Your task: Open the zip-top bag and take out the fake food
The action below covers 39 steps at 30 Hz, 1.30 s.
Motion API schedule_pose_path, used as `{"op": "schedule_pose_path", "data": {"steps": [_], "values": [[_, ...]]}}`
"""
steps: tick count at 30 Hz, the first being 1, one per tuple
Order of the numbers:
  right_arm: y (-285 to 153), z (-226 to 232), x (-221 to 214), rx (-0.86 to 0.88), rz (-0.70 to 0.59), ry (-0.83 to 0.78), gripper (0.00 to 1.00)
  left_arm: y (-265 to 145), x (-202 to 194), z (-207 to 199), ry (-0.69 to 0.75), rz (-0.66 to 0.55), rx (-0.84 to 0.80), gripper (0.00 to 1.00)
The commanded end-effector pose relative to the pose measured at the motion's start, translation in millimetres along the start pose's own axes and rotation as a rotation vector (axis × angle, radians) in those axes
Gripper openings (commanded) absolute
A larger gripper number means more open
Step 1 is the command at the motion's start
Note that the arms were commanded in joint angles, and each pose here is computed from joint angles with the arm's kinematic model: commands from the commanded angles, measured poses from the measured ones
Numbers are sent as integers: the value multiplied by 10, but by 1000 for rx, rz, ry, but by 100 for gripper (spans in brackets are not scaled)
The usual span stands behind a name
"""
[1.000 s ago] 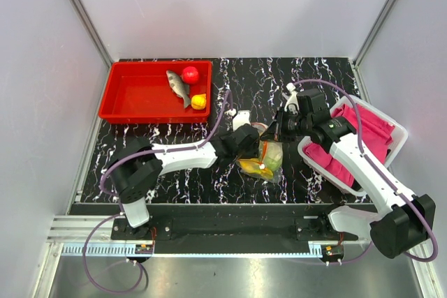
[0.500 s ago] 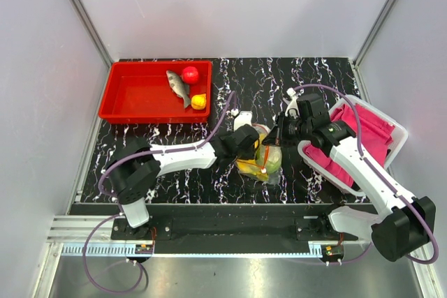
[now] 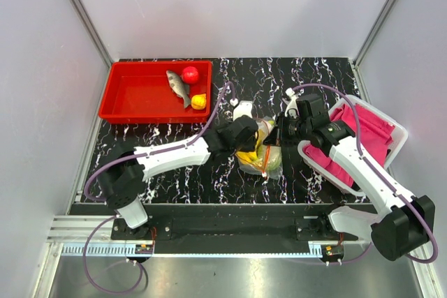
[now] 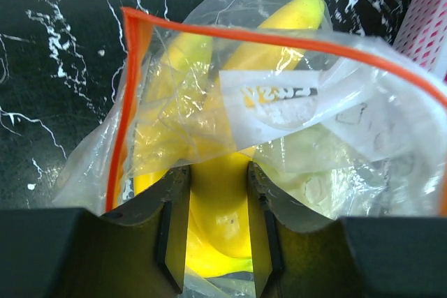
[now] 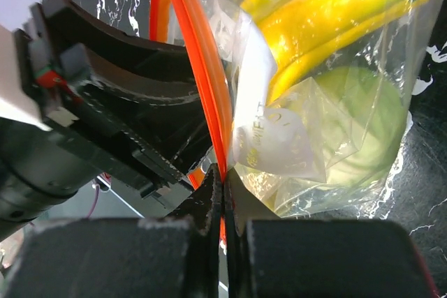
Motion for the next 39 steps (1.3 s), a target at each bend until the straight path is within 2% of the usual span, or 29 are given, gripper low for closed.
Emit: {"op": "schedule_pose_path", "data": {"steps": [1,9,14,20,27,30,39], "values": [[-88,153,47,57,-11,-33,0,-133,580,-114,-63,-157,18,0],[-114,14,-91,21,21,-41,0,-152,762,-130,-138,-163,62,0],[-185,-133,-84,-56,-25,-51,0,-201,771,-85,-50,-146,78,0],[-307,-266,1,-153,-94,-78,0,-323,621,225,94,-142,162,0],[-281,-273,-43,-146,-75,-58,0,-526,858,427,125,-231,251,0],[-230,-237,-53,-121,-58,-48,0,-509,934,303,109,-227,184,0],[-67,-238,8,-113,-44,-36,0,-430,923,-50,-170,-143,-129,0]]}}
Point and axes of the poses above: each gripper's point midway between its finger pads, its own y axis out along the fingers, its own z axis along the line the jaws close on, x = y × z, the point moved 1 cm from there along -y, back along the fingers, and after that the axes turned 12 degrees about y, right-handed, at the moved point
